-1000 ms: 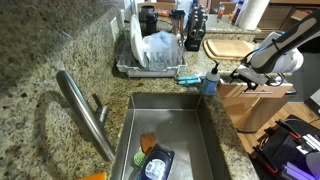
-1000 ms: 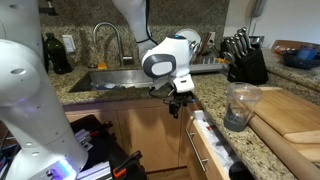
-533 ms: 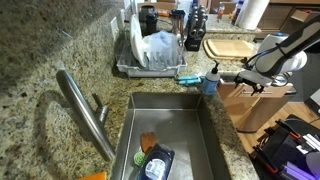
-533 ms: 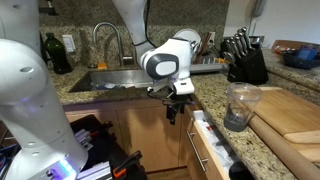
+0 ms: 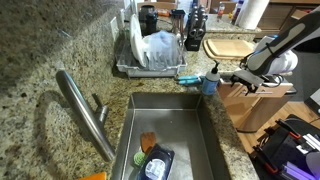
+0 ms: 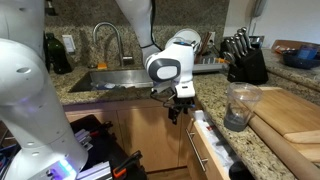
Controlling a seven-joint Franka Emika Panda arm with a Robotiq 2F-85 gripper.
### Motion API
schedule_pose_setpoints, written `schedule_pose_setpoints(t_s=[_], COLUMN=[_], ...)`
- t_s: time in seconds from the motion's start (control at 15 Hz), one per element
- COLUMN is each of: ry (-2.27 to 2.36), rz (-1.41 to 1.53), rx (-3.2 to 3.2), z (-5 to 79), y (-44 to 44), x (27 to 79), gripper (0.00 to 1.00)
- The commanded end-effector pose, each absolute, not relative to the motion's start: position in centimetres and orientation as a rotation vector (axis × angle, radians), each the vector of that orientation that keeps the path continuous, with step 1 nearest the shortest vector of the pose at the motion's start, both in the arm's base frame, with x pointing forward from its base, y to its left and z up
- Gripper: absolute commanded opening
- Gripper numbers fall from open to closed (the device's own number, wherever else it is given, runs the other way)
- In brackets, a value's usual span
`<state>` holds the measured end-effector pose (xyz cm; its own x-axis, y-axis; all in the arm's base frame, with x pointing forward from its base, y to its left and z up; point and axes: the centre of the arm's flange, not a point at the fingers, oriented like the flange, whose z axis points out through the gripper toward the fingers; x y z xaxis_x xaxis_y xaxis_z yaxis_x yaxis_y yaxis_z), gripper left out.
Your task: Close the open drawer
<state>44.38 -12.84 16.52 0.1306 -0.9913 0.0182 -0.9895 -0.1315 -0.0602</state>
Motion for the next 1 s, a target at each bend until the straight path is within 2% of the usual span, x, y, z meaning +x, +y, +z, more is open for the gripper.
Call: schedule_pose_setpoints(t_s=[0.0, 0.13, 0.6, 0.93], ry=[2.099, 2.135, 2.111, 2.105], rz=[-0.127, -0.156, -0.604, -0.523], rx=[-2.224, -2.164, -2.113, -2.159], z=[14.2, 13.9, 12.6, 13.2], y=[-14.2, -14.6, -16.4, -14.1], x=[46.5, 47.2, 48.4, 46.8], gripper=[1.00, 1.00, 1.00, 1.00])
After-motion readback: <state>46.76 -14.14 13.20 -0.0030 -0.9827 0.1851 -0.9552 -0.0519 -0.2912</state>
